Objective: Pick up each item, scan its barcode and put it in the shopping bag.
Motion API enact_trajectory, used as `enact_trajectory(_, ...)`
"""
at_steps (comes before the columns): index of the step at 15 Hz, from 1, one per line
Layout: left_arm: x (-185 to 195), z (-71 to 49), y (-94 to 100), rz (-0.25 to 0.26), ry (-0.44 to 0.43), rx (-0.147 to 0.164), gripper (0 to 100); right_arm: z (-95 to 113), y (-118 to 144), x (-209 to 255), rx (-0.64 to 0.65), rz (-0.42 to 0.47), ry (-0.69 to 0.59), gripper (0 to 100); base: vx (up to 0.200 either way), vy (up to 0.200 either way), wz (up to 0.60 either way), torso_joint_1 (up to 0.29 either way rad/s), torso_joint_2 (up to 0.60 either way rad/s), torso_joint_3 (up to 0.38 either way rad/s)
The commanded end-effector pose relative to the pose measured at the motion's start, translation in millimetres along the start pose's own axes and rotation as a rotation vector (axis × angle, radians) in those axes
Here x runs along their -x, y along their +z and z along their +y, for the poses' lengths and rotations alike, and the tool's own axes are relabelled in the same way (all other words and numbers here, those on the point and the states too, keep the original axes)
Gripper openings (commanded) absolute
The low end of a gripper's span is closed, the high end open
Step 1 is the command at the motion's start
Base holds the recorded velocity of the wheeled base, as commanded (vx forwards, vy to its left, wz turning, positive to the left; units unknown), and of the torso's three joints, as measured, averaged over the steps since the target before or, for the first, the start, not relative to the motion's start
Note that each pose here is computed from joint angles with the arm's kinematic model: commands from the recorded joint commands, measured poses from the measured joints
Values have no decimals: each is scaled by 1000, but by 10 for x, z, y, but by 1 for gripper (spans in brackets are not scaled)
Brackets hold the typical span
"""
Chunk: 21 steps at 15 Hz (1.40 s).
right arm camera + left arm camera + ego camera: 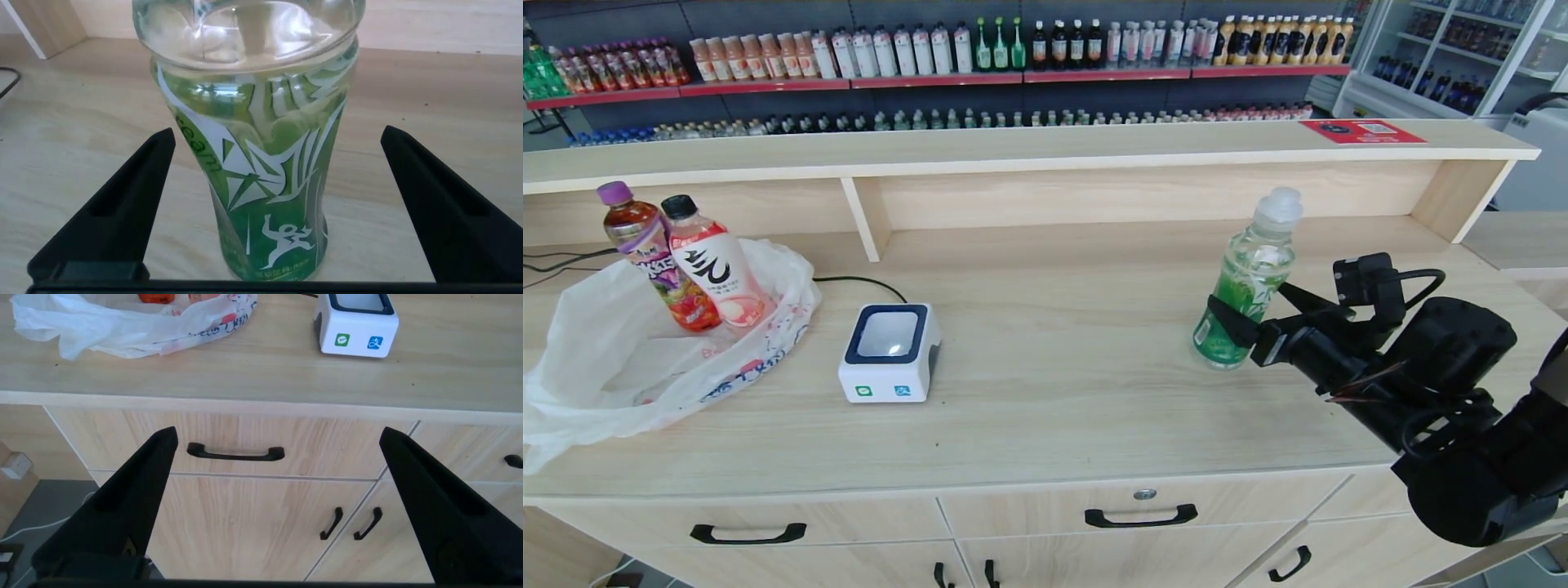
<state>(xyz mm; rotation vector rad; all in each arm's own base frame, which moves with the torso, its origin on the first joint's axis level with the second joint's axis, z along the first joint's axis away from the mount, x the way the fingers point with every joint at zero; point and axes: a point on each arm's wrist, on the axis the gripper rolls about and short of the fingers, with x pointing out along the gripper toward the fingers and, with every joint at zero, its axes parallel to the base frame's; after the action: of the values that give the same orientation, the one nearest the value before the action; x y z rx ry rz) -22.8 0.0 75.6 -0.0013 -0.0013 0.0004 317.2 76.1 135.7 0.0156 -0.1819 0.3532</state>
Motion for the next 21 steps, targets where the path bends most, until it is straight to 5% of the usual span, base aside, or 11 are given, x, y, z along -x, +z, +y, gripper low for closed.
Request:
enact_trajectory(1,-1,0,1,1,0,0,100,15,-53,-56,-3,4,7,100,0,0,0,0,0,0)
enact_trajectory(16,0,0,0,0,0,0,100,-33,-55,-295,-32,-54,-7,100,0,0,0,0,0,0)
enact_trajectory(17,0,0,0,0,0,0,100,-62,-23,-307,-35,-67,-13,0,0,0,0,0,0,0)
enact_trajectory(21,0,0,0,0,0,0,100,-63,20,-277,-35,-74,-15,0,0,0,0,0,0,0)
